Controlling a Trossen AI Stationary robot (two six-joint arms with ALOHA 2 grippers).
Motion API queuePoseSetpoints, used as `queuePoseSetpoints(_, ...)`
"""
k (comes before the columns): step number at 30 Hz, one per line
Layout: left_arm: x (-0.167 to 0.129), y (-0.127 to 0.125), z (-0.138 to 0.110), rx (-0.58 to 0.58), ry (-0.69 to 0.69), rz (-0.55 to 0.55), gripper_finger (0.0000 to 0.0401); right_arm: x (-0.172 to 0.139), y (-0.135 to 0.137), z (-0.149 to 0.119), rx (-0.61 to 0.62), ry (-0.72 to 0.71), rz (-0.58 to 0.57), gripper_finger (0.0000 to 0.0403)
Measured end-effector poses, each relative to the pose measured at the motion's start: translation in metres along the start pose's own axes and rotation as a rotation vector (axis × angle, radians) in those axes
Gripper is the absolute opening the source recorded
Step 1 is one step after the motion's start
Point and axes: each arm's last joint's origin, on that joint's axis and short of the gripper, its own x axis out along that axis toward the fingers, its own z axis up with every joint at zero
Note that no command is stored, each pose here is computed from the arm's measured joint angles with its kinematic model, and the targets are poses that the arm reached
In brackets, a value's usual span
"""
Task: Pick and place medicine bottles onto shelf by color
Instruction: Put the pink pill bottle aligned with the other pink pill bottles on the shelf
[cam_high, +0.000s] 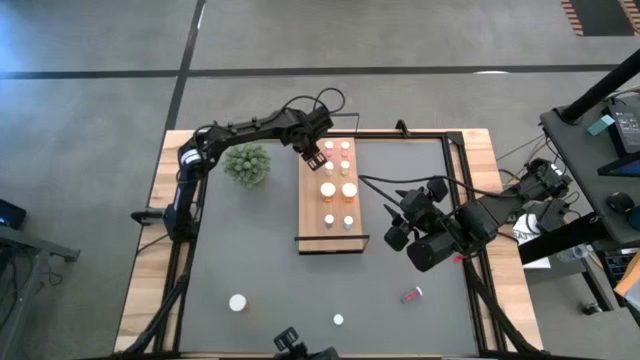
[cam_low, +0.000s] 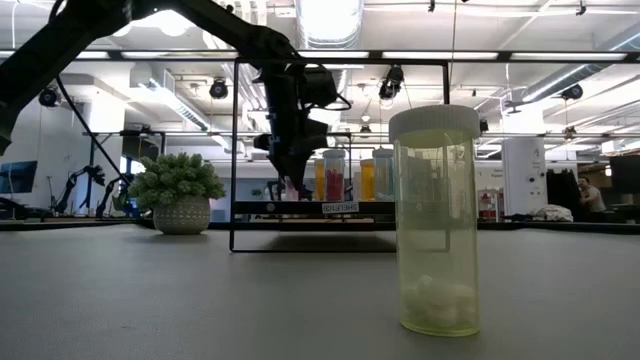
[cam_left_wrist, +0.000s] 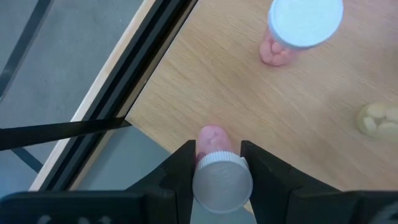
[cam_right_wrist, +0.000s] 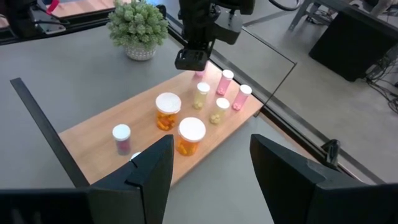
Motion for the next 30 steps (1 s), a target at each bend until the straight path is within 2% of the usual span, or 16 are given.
queuePoseSetpoints(30,-0.0049,-0.0006,0.0009,-0.010,-0.035,-0.047,0.0103,0.0000,0.0013,0.0009,0.015,-0.006,0.009,0.0203)
